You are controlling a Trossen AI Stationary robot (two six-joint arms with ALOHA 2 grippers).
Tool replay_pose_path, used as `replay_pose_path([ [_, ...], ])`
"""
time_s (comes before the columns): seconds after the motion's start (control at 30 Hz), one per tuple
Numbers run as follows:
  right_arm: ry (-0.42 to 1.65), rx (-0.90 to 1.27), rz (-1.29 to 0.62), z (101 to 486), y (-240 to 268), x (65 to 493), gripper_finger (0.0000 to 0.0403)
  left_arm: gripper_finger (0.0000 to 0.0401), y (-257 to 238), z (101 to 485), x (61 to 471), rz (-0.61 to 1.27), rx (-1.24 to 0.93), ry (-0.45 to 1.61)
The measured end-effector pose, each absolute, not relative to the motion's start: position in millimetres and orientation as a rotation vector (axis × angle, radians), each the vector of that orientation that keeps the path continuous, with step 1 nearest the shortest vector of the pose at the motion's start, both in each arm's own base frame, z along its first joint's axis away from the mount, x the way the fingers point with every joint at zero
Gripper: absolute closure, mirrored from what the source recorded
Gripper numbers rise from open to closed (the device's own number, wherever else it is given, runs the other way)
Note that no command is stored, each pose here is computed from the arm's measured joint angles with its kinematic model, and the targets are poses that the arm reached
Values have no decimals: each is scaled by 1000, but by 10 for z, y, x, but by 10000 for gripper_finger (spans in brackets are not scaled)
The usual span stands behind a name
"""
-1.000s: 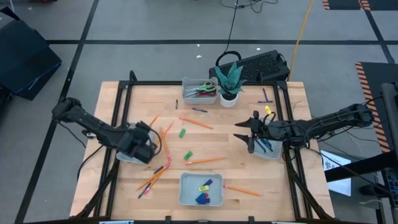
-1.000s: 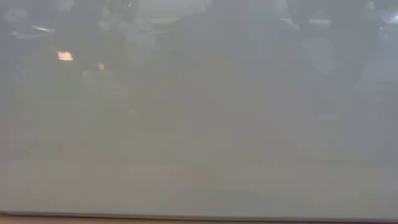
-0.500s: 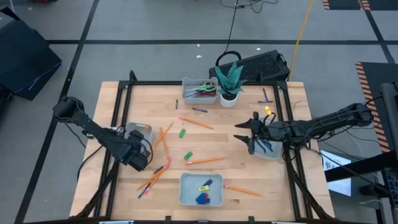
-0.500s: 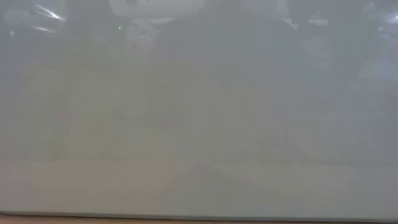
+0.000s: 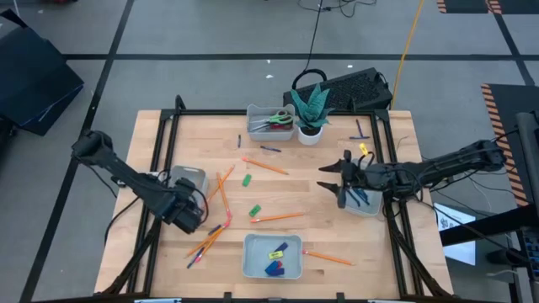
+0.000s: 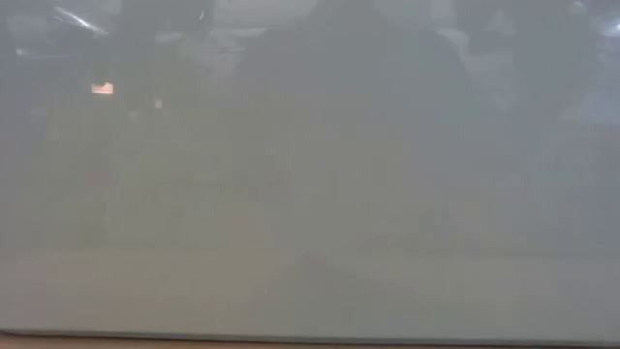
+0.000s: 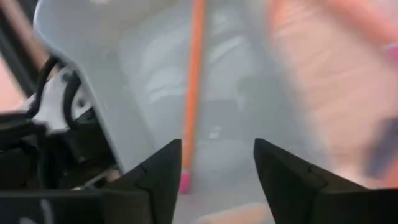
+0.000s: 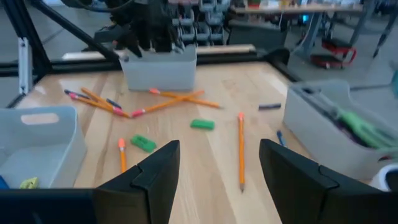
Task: Sort crayons/erasers/pens/pencils in bins
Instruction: Put the orange pencil into the middle left gray bin
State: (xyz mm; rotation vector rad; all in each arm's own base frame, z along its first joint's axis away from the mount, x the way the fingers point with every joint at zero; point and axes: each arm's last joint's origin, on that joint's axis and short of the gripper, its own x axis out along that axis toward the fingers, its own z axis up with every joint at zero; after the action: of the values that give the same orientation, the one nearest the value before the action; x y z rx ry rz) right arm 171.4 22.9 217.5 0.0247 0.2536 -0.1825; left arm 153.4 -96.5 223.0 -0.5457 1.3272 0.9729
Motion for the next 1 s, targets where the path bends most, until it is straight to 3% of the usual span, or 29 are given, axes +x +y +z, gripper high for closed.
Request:
replay_pose_path([
  [0.17, 209, -28, -173, 2290, 197, 1550, 190, 184, -1017, 2622, 1765, 875, -555, 1031],
  [0.3, 194, -41, -171, 2345, 167, 1394, 190, 183, -954, 2714, 1928, 874, -637, 889],
  [0.5, 201, -51, -171, 2362, 123, 1171, 190, 193, -749, 2516, 2234, 1010, -768, 934],
  [0.7, 214, -44, -165, 2341, 83, 956, 190, 222, -809, 2244, 2561, 973, -848, 962],
  [1.0, 15, -15, -73, 2299, 60, 705, 190, 249, -840, 2003, 2649, 1137, -886, 918],
])
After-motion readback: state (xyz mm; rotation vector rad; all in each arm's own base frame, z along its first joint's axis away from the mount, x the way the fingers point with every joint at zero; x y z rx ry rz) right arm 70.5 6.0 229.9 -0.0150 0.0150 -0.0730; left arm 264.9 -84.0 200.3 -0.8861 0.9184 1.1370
